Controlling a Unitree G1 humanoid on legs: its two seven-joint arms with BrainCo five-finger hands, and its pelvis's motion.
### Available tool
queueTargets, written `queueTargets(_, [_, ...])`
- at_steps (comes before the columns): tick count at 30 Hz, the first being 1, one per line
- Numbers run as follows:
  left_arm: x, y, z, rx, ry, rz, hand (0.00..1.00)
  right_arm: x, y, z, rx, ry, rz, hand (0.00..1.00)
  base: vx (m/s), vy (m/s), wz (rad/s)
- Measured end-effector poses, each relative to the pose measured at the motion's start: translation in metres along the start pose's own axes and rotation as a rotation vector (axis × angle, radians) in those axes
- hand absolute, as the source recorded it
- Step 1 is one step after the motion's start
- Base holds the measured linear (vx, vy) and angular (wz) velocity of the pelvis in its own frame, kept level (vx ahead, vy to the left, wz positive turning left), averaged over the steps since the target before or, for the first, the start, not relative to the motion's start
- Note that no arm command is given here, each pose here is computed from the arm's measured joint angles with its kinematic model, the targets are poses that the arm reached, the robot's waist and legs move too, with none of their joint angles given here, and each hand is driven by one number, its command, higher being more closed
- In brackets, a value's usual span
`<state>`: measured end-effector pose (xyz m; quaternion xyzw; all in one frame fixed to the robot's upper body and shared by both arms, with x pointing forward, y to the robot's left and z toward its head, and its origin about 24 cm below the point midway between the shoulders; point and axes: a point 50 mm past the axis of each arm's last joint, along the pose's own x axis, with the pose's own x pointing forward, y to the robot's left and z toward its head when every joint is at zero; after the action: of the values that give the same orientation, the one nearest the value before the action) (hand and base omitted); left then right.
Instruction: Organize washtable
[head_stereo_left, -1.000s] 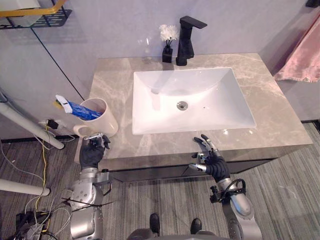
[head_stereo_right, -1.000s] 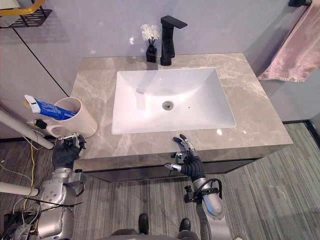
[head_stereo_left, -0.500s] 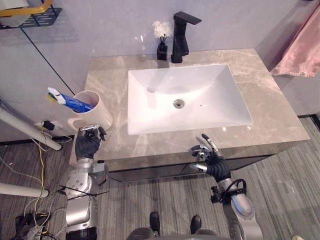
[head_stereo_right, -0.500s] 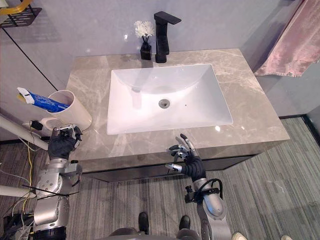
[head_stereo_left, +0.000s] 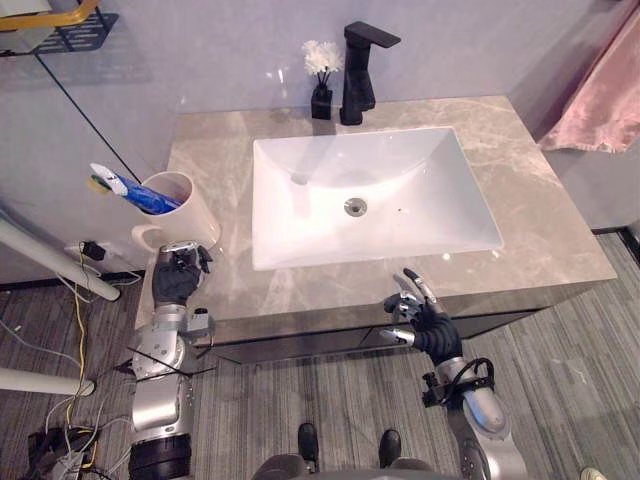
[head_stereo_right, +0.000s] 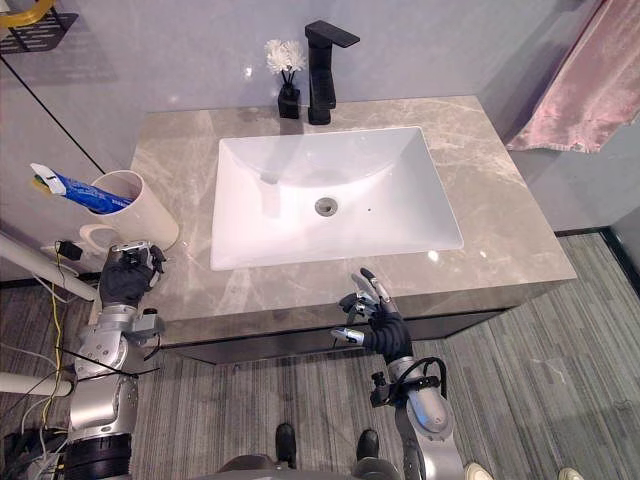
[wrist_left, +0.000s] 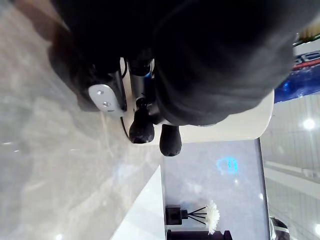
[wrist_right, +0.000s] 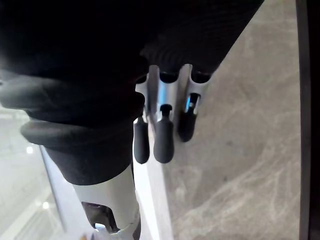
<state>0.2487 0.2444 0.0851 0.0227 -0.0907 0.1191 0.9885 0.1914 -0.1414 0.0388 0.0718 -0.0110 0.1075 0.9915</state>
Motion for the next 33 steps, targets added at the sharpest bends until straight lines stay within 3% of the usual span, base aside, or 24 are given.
queueTargets(14, [0.006,-0.005,0.004,-0.013,-0.012,-0.026,1.00,-0.001,-0.001,-0.001,0.015,0.005,-0.005,0.00,0.00,0.000,0.01])
queueTargets(33, [-0.021,-0.003,-0.002,-0.062,0.013,-0.015,1.00,-0.001,-0.005,-0.004,-0.001,0.029,-0.005,0.00,-0.04,-0.005,0.08])
